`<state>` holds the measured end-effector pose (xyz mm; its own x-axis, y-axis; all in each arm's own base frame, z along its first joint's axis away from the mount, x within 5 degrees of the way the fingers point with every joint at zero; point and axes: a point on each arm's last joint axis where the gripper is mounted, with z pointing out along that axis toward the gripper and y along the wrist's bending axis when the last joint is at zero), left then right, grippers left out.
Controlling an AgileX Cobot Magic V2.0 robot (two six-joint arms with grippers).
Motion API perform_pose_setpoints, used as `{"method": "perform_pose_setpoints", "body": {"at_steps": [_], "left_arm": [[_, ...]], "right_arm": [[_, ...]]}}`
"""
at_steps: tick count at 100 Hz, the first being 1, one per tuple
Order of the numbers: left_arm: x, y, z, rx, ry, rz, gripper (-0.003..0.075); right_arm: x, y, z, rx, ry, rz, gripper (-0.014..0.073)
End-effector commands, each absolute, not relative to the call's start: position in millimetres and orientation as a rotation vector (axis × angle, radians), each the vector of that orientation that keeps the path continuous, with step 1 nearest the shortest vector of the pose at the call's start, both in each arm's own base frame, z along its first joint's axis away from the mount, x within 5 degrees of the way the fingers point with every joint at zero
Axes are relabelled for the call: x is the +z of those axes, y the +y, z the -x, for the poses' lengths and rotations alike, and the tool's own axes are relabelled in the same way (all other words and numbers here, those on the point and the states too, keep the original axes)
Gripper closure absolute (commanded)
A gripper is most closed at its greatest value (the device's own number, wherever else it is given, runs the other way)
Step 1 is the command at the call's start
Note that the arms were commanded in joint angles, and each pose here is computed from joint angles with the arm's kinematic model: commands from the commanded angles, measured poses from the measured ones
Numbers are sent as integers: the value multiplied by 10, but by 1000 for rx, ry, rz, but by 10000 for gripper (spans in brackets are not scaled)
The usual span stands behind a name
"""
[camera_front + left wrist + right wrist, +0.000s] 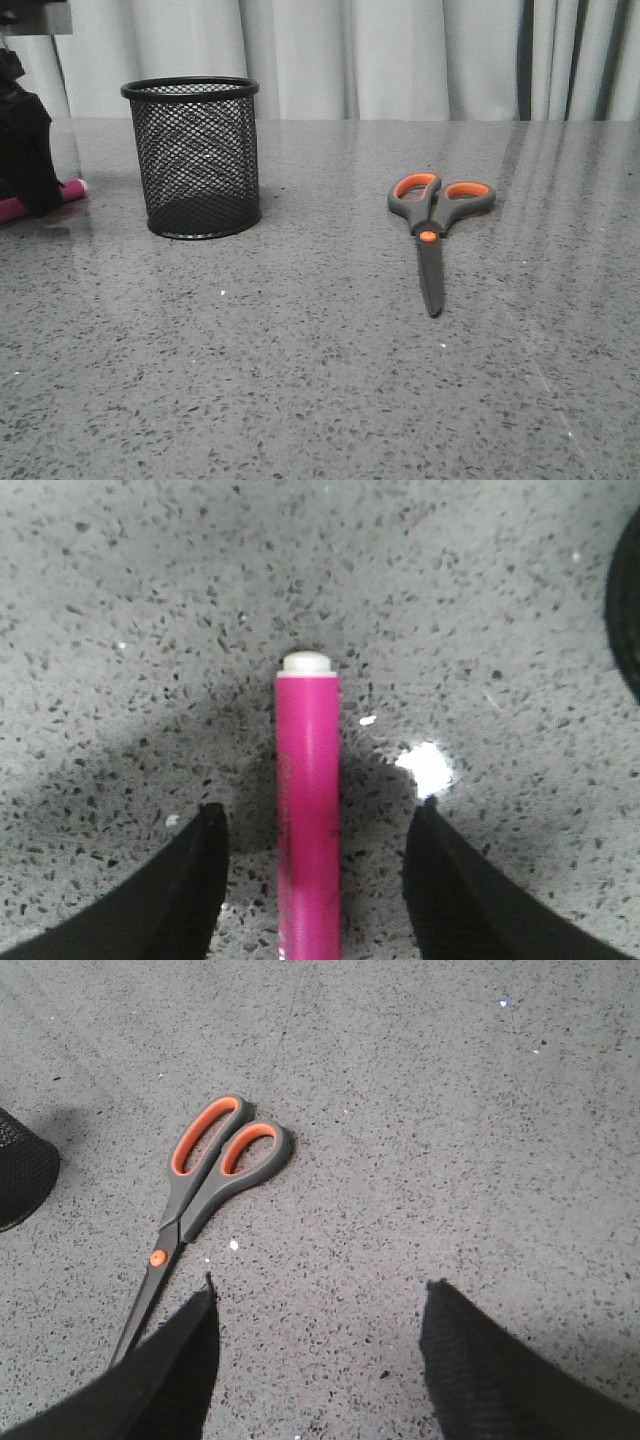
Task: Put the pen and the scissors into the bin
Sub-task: 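Lift the magenta marker upright with the left gripper over the mesh cup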
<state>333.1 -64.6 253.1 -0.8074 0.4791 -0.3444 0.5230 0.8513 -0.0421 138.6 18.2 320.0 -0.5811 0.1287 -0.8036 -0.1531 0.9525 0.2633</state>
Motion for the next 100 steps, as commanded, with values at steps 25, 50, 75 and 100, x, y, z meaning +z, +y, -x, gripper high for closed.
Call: {"method": "perform_pose_setpoints", "body": {"at_steps": [25,50,75,100], "left_arm": [[2662,-651,-3379,-188,2648,-735,366],[2647,-640,-3371,-174,2663,-754,742],[3062,-646,-3238,-188,2520,-701,742],[3920,-727,-2820,-321,2056,-621,742]], "right_arm": [[3342,176,-1421,375,2083,10,199],[3336,180,-1416,379,2091,14,199],[3327,187,-1408,387,2104,20,199],[3324,190,-1406,390,2108,22,199]]}}
